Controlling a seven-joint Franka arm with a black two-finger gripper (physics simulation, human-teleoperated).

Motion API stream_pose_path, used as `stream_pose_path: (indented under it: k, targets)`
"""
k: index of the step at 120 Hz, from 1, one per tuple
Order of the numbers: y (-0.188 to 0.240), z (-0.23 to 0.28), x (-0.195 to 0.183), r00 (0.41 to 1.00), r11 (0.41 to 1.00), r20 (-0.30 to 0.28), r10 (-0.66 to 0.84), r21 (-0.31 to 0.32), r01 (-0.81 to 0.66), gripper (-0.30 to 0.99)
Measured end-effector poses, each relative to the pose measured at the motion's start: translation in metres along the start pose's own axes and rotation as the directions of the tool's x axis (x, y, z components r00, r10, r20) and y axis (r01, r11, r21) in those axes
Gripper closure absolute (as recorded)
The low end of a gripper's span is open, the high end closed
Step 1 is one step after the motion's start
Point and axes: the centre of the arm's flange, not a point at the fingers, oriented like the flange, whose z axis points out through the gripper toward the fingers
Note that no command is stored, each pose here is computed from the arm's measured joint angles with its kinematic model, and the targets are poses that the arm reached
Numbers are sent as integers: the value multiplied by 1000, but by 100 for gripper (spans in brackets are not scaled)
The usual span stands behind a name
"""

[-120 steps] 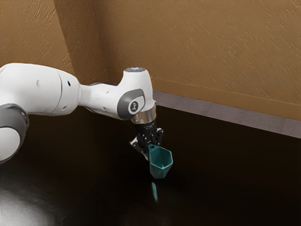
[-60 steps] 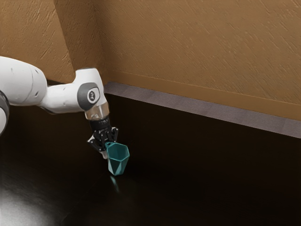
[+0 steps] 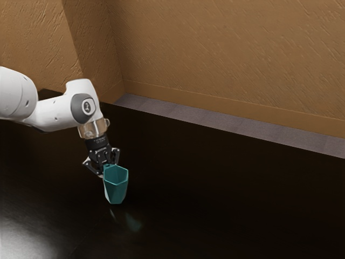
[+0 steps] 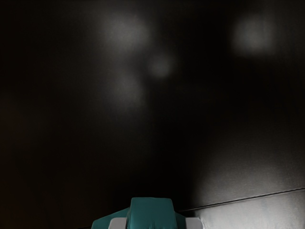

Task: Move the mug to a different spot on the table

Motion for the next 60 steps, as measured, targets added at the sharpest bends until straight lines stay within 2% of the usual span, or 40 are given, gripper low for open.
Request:
stream_pose_path:
  k: [41, 60]
  targets:
    - [6, 10, 30, 994, 999, 102, 44, -33, -40, 69]
    - [2, 23, 41, 988, 998, 139, 67, -26, -64, 70]
